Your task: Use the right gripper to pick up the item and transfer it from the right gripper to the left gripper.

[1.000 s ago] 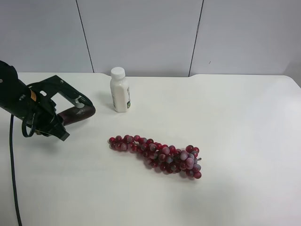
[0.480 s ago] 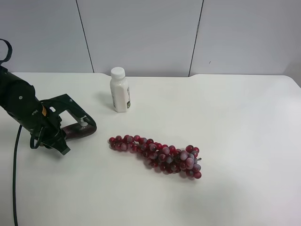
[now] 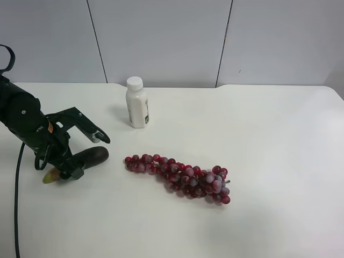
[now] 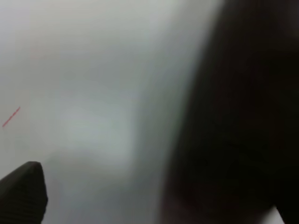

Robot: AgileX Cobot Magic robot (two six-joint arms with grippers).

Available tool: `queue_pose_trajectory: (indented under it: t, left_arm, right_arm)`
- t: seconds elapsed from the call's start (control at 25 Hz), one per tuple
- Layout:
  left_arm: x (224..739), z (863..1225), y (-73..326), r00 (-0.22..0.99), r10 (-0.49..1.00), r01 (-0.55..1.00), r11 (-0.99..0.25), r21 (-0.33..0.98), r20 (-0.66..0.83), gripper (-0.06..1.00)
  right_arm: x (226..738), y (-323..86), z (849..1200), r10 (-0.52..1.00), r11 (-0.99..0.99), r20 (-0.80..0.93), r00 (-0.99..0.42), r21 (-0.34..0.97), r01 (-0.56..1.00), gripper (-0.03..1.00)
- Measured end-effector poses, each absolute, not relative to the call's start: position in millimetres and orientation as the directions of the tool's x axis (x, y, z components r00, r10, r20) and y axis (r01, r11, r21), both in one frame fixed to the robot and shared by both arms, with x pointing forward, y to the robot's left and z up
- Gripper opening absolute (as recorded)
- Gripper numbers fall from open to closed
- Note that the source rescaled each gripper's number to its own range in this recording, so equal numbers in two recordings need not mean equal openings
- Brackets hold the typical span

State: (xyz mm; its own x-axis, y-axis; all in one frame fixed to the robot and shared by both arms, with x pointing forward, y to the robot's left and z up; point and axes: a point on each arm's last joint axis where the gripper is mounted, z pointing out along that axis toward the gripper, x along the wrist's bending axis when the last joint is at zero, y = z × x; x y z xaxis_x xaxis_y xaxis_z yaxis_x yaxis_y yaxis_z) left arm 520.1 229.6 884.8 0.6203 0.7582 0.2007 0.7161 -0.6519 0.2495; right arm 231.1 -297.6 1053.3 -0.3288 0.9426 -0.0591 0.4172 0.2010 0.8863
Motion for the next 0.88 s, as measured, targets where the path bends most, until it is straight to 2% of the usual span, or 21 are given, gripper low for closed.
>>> queue_pose_trajectory:
  t: [0.36,0.72,0.88]
  left_arm:
    - [519.2,900.8,230.5,0.615,0.756,0.702,-0.655,0.280,0.225,1.00]
    - [506.0,937.5,237.5,0.591,0.766,0.714,-0.643,0.278,0.253,1.00]
    - [492.5,965.0,243.2,0.565,0.779,0.725,-0.626,0.288,0.270,1.00]
  right_arm:
    - [231.1,-297.6,1053.3,0.943,0.201,-0.059,-0.329,0.886,0.417,1.00]
    - [231.1,-297.6,1053.3,0.943,0.201,-0.059,-0.329,0.886,0.417,1.00]
    - [231.1,-297.6,1053.3,0.943,0.201,-0.059,-0.329,0.886,0.417,1.00]
